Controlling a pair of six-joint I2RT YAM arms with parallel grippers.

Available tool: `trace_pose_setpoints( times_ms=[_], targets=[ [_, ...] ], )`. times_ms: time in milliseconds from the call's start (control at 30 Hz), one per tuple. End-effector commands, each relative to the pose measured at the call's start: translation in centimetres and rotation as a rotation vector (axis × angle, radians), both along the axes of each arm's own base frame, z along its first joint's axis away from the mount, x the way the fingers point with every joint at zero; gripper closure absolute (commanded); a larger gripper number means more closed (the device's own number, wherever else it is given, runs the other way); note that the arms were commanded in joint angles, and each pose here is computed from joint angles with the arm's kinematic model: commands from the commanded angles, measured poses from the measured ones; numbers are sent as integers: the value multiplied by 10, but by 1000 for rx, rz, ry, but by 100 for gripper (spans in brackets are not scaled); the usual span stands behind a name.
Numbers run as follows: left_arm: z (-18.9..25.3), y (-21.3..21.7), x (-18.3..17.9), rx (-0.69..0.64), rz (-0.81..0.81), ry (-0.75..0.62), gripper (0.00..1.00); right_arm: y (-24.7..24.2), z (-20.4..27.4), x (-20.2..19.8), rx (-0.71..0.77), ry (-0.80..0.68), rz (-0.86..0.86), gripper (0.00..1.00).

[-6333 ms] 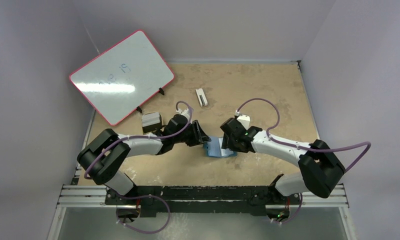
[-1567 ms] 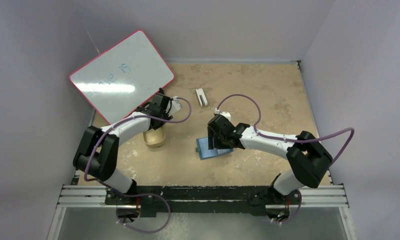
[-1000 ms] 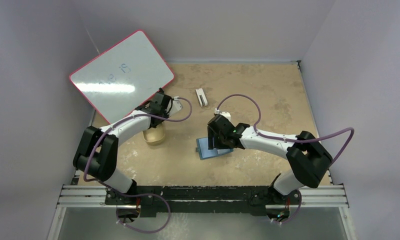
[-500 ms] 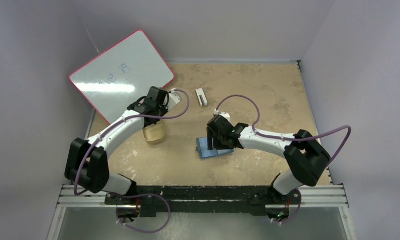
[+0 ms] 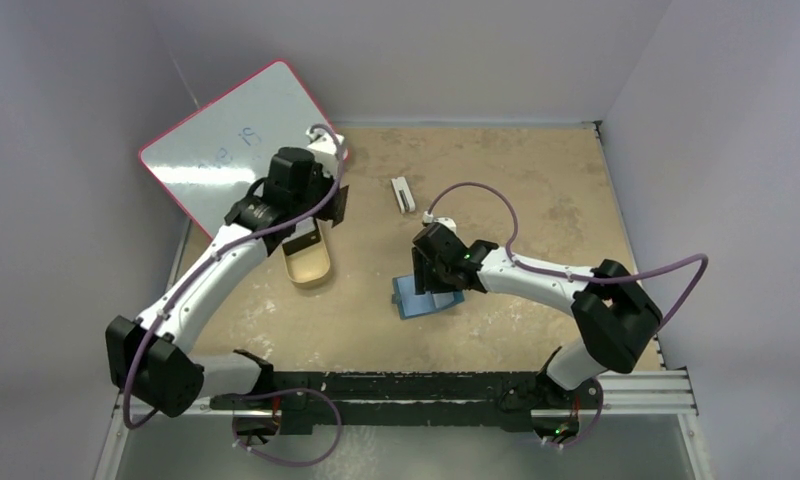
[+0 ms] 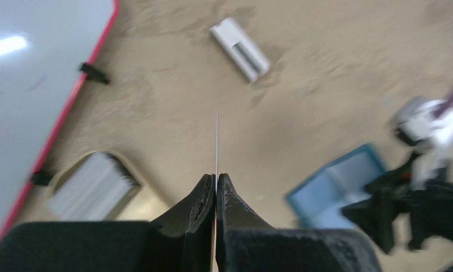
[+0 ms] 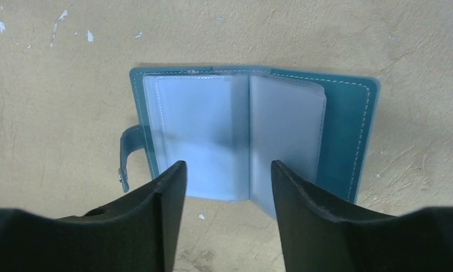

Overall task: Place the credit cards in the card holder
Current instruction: Pick up the credit card from the storage box, then insert the credit card into the card holder.

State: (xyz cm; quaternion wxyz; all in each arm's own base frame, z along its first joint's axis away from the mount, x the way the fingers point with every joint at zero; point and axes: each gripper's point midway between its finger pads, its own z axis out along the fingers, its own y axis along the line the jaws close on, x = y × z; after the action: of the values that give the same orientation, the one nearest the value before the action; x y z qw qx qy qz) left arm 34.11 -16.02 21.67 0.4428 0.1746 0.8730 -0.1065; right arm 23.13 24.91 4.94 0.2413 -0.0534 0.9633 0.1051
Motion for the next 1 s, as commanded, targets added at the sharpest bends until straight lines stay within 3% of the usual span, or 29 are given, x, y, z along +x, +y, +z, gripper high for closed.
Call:
trace_pose_setpoints(
  times_ms=[0,100,267,400,667,967],
  targets=[
    [45,-64,-11,-586,42,65,100,-4,22,13,24,-46,-9,45],
    [32,-100,-37,-773,6,116,100,-14,26,20,29,-53,-40,52],
    [-8,-139,-74,-865,-31,243,100,-36,21,23,31,-52,-88,61],
    [-30,-145,-82,-1029,33,295,100,-41,7,22,46,-26,-74,66],
    [-71,-166,-90,-1113,56,396,100,-54,-16,16,2,12,-111,72],
    [-114,-185,-92,-1114,34,520,100,-56,-33,1,38,50,-135,75]
  ],
)
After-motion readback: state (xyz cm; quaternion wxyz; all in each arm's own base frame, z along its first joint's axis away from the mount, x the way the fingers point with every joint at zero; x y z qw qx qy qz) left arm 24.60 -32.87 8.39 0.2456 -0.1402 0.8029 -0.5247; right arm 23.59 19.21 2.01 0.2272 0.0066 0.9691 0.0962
